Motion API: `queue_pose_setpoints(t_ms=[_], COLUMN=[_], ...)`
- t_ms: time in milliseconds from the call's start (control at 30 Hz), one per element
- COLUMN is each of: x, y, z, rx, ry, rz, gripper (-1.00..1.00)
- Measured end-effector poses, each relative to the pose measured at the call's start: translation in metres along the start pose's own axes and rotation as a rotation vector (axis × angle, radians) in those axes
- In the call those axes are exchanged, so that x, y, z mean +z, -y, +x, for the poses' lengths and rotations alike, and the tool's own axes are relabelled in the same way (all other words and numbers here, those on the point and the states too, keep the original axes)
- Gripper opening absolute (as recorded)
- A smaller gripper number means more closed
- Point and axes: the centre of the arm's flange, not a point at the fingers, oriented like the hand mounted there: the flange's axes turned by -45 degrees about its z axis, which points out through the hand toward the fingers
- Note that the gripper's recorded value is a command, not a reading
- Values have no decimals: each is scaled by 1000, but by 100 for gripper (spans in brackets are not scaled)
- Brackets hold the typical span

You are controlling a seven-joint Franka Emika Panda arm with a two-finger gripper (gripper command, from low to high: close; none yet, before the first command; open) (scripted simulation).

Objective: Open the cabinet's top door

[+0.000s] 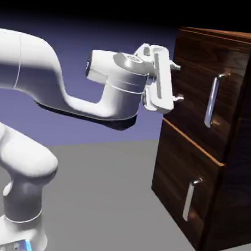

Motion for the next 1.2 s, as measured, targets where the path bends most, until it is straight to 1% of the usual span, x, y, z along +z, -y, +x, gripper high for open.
queue_pose_setpoints(t_ms=[533,600,733,767,833,1200], x=[20,22,63,71,71,27], y=[83,89,84,83,83,70], z=[-26,-27,-31,-32,-32,-11], rx=[-710,-751,-749,-751,-751,-739], ry=[122,129,128,129,129,184], rz=[-67,-69,-69,-68,-69,72], gripper=[0,0,0,-100,-100,-100])
